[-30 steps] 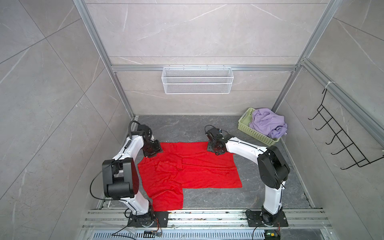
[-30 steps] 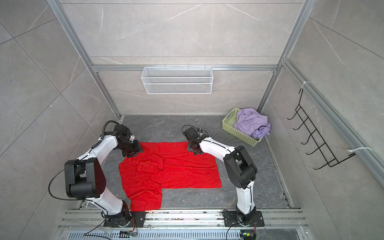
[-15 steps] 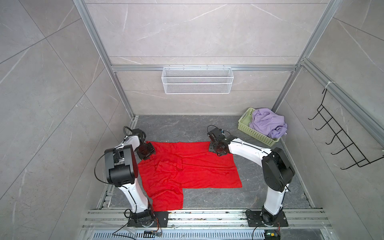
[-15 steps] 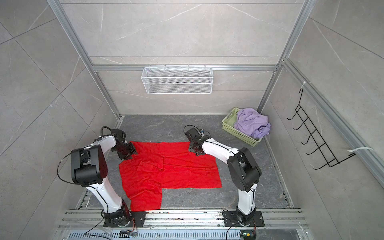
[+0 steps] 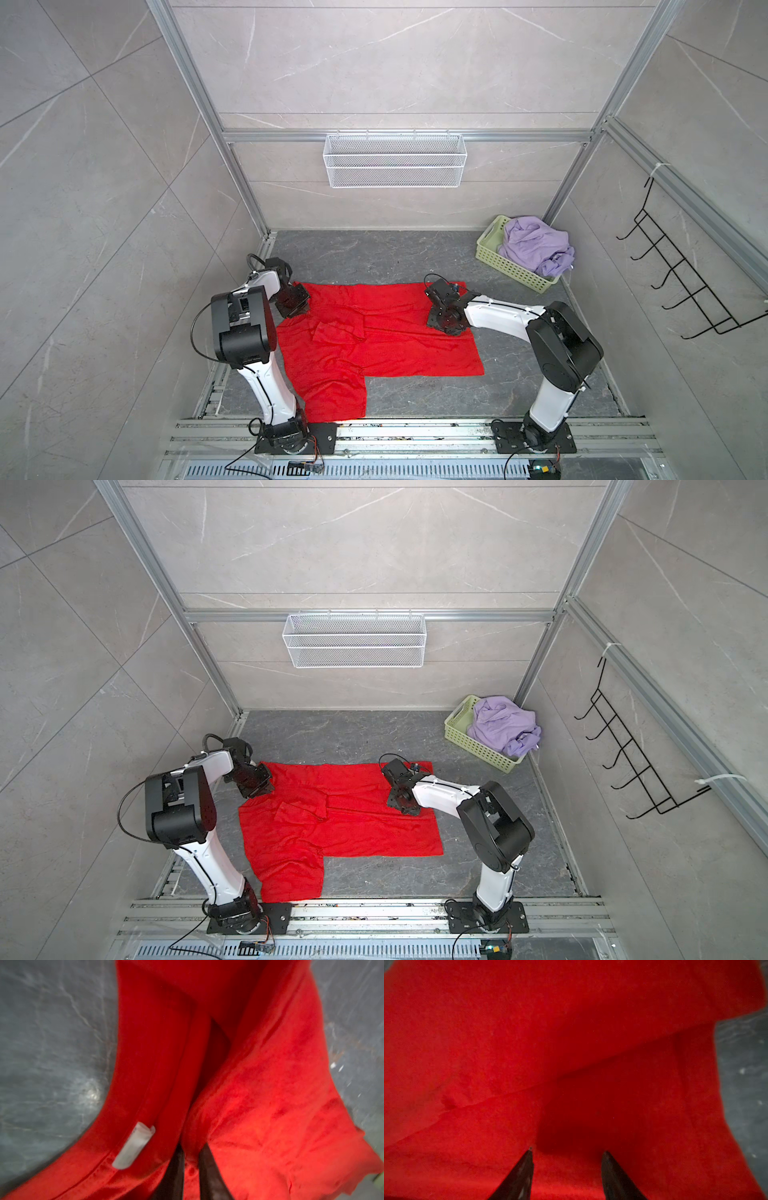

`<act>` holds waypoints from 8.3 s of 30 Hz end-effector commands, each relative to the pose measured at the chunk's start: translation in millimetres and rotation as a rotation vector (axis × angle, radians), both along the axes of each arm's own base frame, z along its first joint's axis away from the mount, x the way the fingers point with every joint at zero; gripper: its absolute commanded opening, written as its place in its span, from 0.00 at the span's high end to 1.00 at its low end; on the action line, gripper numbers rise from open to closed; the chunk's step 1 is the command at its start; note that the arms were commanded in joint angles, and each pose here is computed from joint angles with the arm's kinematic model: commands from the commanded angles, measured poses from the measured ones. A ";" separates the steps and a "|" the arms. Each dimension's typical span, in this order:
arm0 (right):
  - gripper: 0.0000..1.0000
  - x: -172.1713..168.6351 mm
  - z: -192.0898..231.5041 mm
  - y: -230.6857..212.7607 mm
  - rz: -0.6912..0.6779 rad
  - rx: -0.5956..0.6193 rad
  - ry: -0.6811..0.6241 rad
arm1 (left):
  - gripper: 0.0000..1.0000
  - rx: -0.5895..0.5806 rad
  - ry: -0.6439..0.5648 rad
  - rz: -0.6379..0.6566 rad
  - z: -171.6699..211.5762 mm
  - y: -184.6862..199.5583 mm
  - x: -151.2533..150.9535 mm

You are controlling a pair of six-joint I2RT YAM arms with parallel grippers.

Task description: Fold and stack the t-shirts

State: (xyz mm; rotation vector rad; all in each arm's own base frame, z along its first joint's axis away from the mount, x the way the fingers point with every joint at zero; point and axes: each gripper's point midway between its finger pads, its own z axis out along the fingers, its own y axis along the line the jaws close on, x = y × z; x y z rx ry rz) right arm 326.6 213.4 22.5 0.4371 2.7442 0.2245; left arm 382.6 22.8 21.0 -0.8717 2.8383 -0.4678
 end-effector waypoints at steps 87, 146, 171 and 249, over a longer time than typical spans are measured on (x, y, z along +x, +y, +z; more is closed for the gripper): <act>0.45 171.1 -40.5 -24.4 -0.250 0.049 -0.043 | 0.65 -0.142 -0.082 0.173 -27.1 11.0 119.2; 0.31 -12.6 50.5 -82.6 -0.199 0.067 -0.085 | 0.46 0.095 0.069 0.065 68.1 -46.0 -182.1; 0.28 -2.2 28.4 -95.0 -0.301 0.138 -0.068 | 0.40 0.081 0.288 0.185 -6.4 -56.1 -212.6; 1.00 86.2 55.9 -101.5 -0.615 0.130 -0.117 | 1.00 0.034 -0.436 -0.208 201.4 -81.6 89.9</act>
